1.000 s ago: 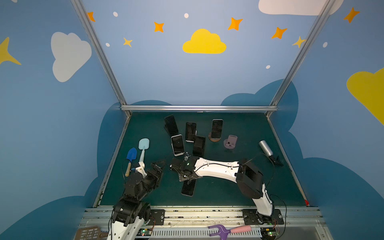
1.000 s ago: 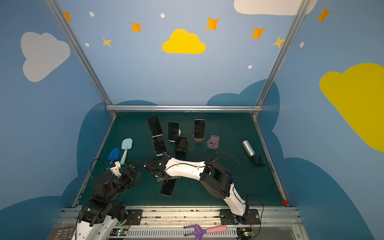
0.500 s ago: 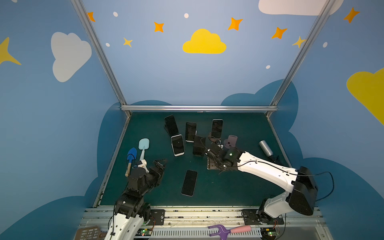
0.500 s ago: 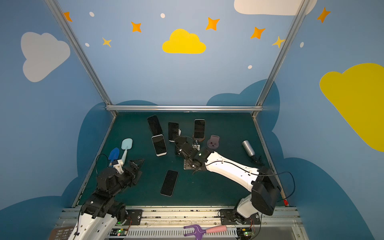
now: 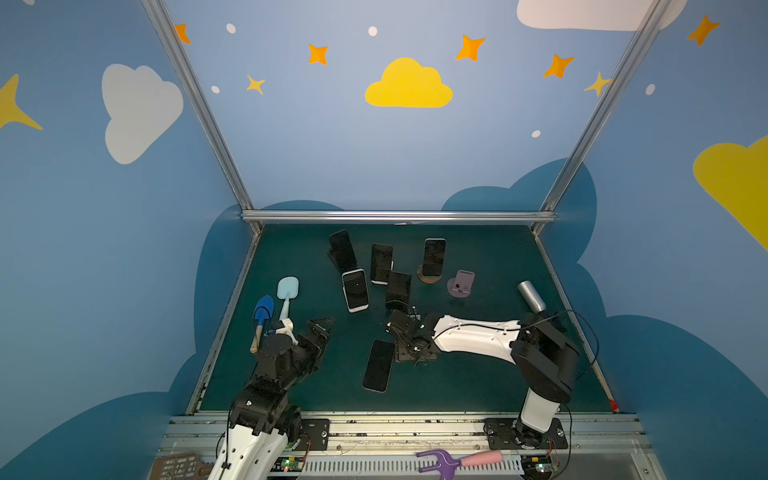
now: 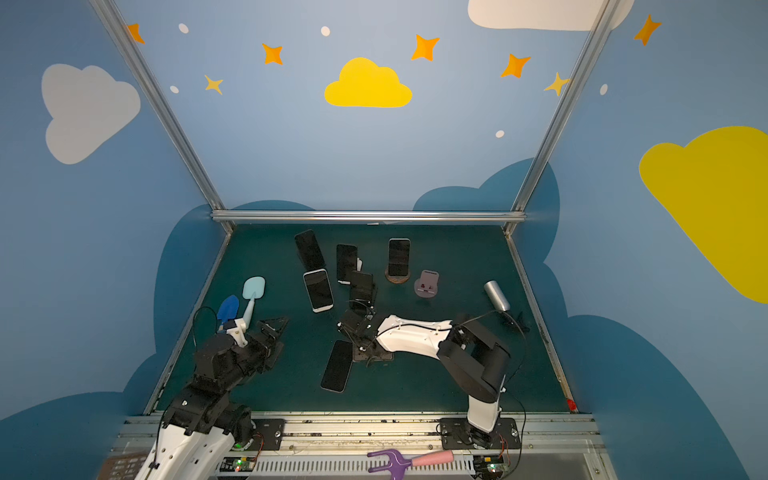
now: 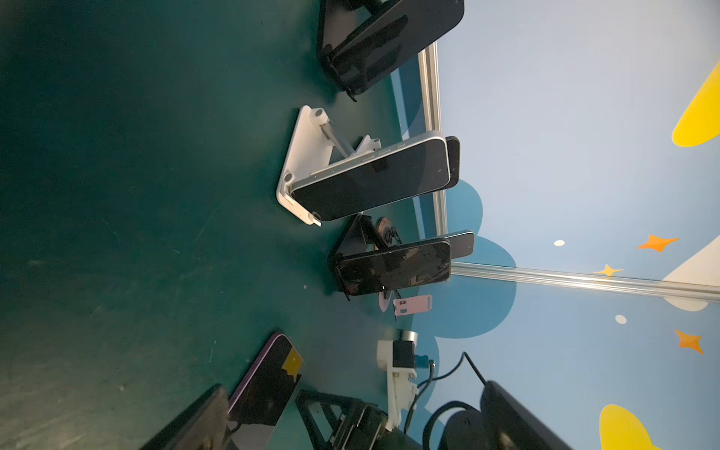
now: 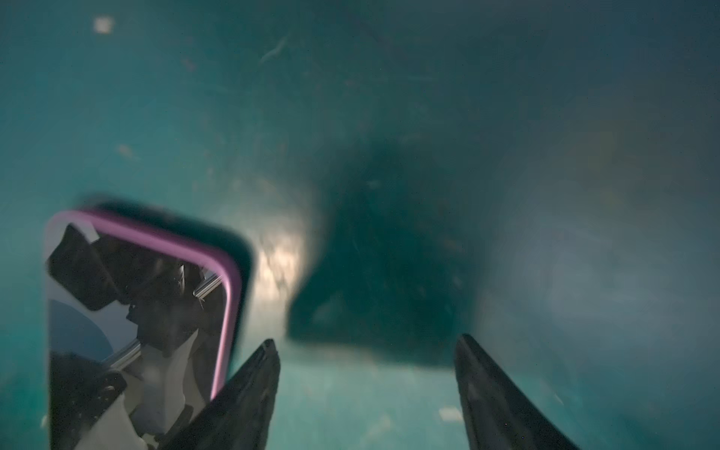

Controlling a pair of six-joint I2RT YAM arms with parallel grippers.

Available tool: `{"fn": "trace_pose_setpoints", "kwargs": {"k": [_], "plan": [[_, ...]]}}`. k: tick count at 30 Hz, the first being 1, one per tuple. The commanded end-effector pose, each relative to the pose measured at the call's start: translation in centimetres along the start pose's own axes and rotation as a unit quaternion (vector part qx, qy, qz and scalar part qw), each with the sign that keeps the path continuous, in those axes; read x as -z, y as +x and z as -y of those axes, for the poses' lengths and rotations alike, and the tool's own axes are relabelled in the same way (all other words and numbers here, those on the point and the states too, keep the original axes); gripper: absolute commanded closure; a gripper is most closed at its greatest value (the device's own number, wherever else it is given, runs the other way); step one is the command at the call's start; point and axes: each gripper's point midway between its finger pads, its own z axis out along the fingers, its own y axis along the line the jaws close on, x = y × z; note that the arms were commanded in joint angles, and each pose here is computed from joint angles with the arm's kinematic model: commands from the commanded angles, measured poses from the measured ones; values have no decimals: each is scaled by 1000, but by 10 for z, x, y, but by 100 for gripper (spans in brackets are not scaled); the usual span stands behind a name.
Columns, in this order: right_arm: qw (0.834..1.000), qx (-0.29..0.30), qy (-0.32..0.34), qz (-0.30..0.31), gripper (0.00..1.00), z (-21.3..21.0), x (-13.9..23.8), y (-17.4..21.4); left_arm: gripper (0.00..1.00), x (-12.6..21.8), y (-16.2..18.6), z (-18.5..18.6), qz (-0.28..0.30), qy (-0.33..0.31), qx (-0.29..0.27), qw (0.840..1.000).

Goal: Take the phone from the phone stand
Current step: 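Move the right gripper over the lilac phone stand and lower it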

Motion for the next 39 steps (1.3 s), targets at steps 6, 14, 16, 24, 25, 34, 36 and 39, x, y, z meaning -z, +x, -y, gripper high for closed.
{"fn": "trace_pose_setpoints", "kwargs": {"k": [6,14,16,24,25,34,36,39], "plan": [[1000,9,-29,-8,29,-30,-8,-11,0,2,-2,3,6,-3,-19,1000],[1000,14,-27,-7,29,-32,-1,-16,0,0,-3,10,1,-1,-27,1000],[1000,12,-24,-2,29,-24,9,-16,0,0,-3,10,2,-2,-29,1000],[994,-9,44,102,17,74,120,-26,0,7,-2,18,1,10,-24,1000],[990,-19,53,128,15,89,131,-32,0,8,-1,20,-2,15,-19,1000],[953,-78,-39,290,9,181,157,-174,0,17,-4,30,2,0,-29,1000],[960,-70,-51,265,8,180,144,-199,0,16,-5,29,3,-6,-23,1000],[971,-61,-27,231,8,186,132,-224,0,15,-6,33,5,0,-11,1000]]}}
